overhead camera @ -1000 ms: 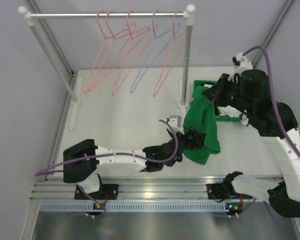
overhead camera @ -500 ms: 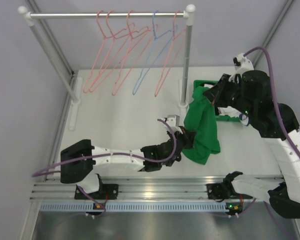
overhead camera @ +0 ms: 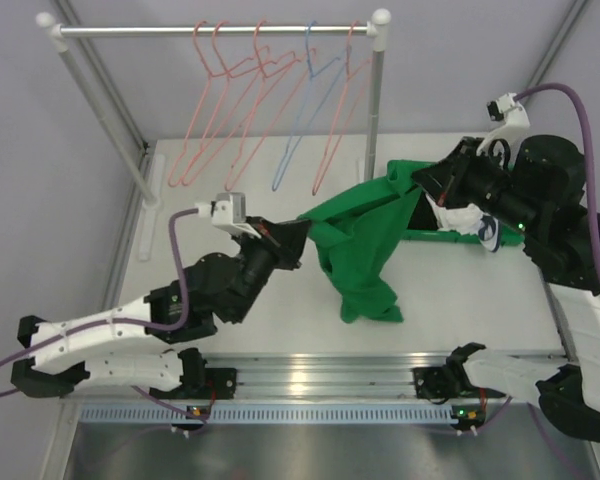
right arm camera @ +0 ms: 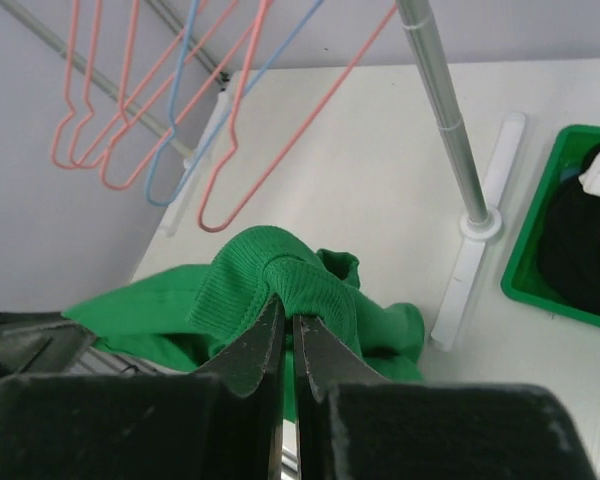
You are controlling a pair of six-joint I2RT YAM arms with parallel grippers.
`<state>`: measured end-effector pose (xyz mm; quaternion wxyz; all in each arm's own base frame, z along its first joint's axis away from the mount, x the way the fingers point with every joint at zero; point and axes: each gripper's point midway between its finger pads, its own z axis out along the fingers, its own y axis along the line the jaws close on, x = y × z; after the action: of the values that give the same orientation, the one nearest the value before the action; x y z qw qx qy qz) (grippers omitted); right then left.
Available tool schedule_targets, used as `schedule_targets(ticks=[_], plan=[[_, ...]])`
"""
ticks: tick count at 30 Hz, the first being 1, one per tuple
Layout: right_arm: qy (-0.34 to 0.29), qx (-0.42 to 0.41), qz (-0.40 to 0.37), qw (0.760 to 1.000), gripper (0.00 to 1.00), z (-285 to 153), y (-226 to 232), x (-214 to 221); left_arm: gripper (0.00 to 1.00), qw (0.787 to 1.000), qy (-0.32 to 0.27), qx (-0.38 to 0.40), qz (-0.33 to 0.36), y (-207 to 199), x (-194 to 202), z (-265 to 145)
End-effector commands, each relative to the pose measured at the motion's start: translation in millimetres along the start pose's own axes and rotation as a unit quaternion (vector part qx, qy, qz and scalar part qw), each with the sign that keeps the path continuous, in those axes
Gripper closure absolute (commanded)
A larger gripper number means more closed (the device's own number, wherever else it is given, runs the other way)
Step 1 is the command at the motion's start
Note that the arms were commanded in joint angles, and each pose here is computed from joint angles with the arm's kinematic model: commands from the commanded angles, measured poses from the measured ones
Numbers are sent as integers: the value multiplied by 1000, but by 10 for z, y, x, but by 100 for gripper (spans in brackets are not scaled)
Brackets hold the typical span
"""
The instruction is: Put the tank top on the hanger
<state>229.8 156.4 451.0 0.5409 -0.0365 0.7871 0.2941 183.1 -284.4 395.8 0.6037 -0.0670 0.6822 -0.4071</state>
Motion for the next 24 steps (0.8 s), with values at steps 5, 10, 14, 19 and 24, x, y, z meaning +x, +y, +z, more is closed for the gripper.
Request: schedule_targets(ticks=[5, 10, 14, 19, 24], plan=[[-45, -80, -5, 996, 100, -104, 420, -396, 100, 996, -9, -7, 93, -152, -757, -180], [-30, -64, 58, 996, 100, -36, 251, -42, 100, 995, 26, -9, 101, -104, -581, -198], [-25, -35, 127, 991, 100, 18, -56, 494, 100, 993, 67, -22, 92, 129, -207, -256], [29, 1, 225, 974, 100, 204, -529, 1620, 100, 985, 153, -52, 63, 690, 697, -421], [65, 30, 306, 949, 100, 368, -969, 2663, 100, 970, 229, -84, 15, 1216, 1616, -595]])
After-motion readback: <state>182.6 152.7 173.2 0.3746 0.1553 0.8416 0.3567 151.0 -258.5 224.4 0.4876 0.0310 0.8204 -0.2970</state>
